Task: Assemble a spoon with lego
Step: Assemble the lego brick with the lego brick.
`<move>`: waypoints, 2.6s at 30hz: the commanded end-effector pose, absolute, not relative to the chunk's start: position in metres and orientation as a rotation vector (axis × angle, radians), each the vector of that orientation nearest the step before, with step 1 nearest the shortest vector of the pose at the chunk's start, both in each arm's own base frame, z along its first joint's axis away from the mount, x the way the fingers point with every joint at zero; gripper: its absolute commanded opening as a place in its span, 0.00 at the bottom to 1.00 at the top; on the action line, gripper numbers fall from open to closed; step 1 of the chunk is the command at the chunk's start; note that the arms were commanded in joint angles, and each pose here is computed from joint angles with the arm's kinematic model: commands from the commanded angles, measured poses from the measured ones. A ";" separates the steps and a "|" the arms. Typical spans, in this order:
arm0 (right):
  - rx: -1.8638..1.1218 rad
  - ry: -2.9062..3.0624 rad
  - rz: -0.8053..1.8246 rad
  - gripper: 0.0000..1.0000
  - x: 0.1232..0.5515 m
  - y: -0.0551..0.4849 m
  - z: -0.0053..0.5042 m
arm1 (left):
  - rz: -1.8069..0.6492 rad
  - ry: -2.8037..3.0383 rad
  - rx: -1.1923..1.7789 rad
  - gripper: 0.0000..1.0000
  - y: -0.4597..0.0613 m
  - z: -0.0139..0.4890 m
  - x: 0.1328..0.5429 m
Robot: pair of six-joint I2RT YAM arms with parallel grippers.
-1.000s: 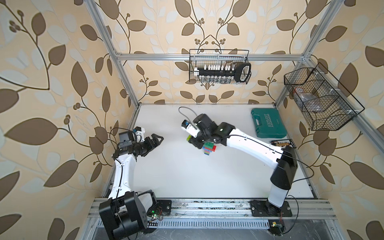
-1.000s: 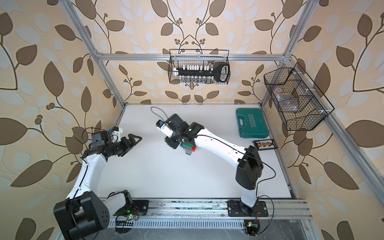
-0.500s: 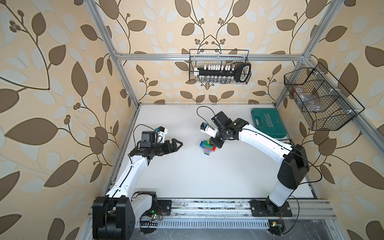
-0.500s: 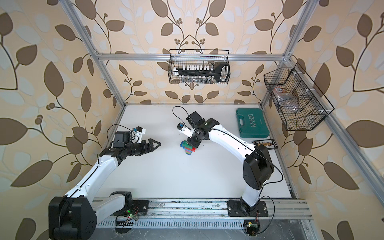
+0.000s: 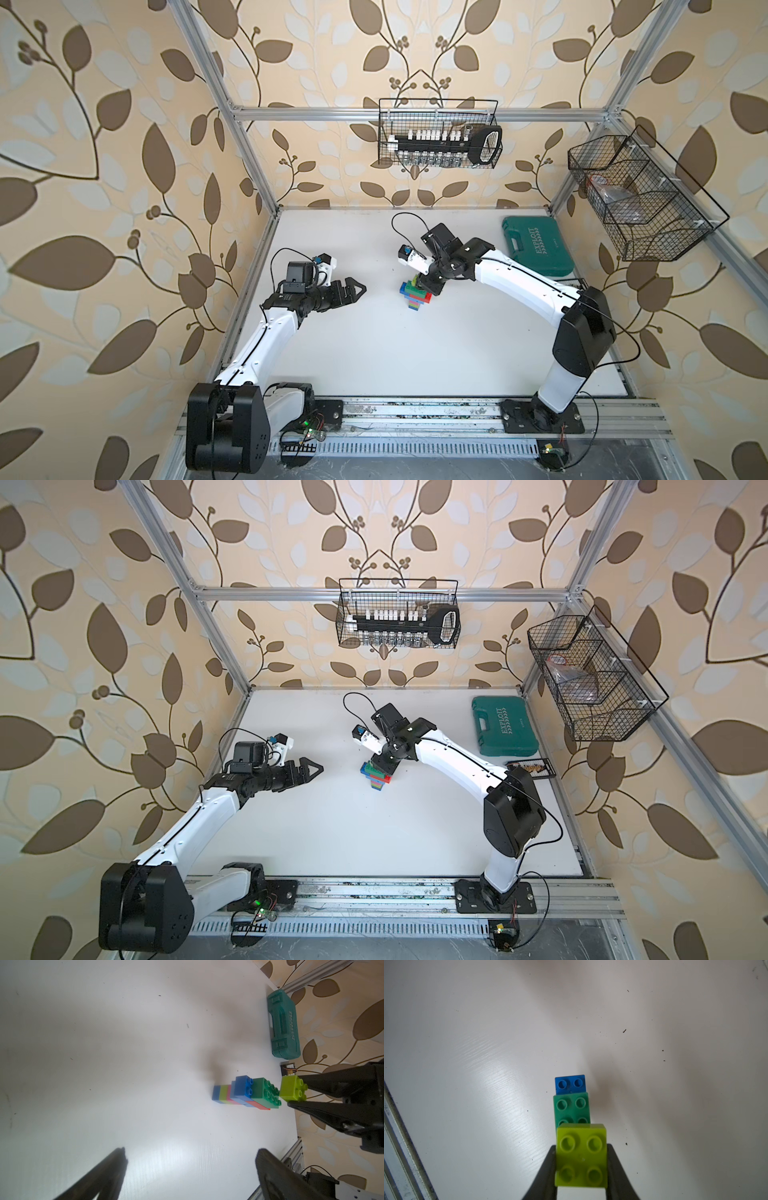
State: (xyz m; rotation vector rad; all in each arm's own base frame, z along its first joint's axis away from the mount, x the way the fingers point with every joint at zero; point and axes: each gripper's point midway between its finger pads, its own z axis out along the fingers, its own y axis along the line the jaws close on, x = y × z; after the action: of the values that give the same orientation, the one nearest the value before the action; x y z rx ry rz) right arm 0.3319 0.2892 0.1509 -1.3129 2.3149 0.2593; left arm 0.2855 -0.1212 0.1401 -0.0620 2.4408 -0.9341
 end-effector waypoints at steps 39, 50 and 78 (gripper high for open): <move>-1.332 2.243 0.304 0.00 0.318 0.291 0.148 | -0.919 2.449 -0.018 0.99 -0.126 0.139 0.288; -1.357 2.256 0.318 0.00 0.317 0.294 0.137 | -0.919 2.452 -0.014 0.99 -0.127 0.139 0.287; -1.396 2.345 0.320 0.00 0.315 0.287 0.097 | -0.917 2.462 -0.003 0.99 -0.128 0.138 0.286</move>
State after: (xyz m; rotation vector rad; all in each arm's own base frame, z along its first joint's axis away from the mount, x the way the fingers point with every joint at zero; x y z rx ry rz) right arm 0.3309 0.2997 0.1380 -1.3381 2.2186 0.3131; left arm 0.2848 -0.1242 0.1303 -0.0419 2.4752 -0.9151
